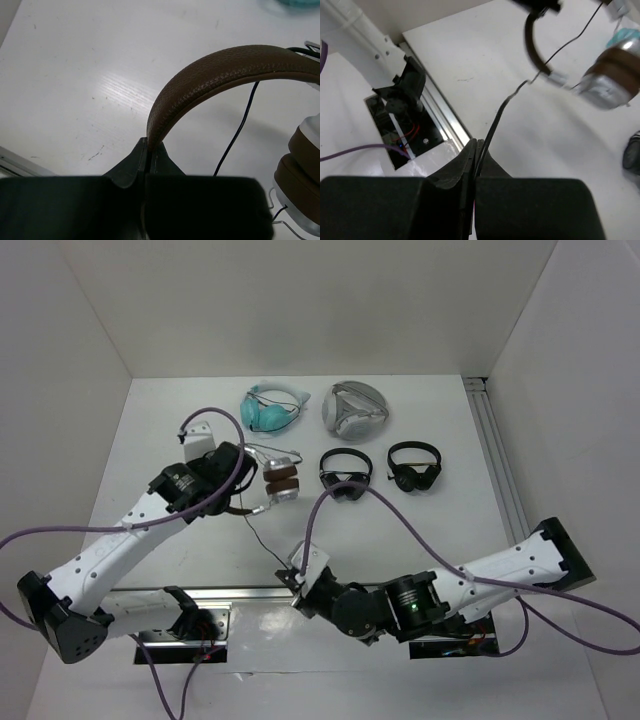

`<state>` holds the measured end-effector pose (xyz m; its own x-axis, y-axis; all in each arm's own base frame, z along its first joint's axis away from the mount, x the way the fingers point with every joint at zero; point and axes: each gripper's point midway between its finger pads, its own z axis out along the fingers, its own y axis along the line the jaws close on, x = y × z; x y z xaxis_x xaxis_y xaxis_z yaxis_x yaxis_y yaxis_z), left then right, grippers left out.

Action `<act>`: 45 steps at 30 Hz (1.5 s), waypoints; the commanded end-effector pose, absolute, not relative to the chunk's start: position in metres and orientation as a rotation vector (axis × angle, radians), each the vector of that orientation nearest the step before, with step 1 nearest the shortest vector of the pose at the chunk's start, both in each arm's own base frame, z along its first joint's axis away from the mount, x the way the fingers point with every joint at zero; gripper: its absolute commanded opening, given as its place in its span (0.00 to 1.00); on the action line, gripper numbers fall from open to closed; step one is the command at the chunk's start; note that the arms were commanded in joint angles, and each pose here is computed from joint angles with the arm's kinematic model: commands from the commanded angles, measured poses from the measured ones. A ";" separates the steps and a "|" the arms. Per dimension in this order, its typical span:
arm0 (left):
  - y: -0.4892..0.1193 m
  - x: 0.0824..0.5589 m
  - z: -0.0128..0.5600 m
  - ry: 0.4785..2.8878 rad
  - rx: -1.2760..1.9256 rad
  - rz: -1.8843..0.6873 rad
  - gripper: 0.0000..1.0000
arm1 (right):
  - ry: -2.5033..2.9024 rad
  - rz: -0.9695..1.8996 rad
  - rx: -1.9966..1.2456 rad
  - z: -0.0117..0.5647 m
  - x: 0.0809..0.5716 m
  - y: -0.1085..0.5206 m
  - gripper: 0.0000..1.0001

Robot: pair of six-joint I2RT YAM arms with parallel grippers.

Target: Wrap the headphones

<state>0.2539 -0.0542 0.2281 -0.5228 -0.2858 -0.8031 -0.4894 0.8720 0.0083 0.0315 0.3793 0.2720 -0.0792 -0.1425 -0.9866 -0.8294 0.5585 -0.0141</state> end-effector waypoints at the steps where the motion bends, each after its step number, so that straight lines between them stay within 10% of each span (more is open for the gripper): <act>1: -0.081 0.248 0.228 2.197 -0.399 0.157 0.00 | 1.560 0.567 -0.824 0.294 0.054 0.354 0.00; 16: -0.151 0.181 0.204 2.279 0.382 0.017 0.00 | 1.544 0.403 -0.676 0.353 0.106 0.277 0.00; 45: -0.075 0.257 0.260 2.158 -0.703 -0.017 0.00 | 1.452 0.807 -0.909 0.346 0.030 0.396 0.00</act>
<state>0.2395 -0.0619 0.2518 -0.5295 -0.4226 -0.7356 -0.5162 0.8486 -0.1159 0.0403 0.3832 0.3042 0.0091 -0.2226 -0.9749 -0.8656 0.4864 -0.1192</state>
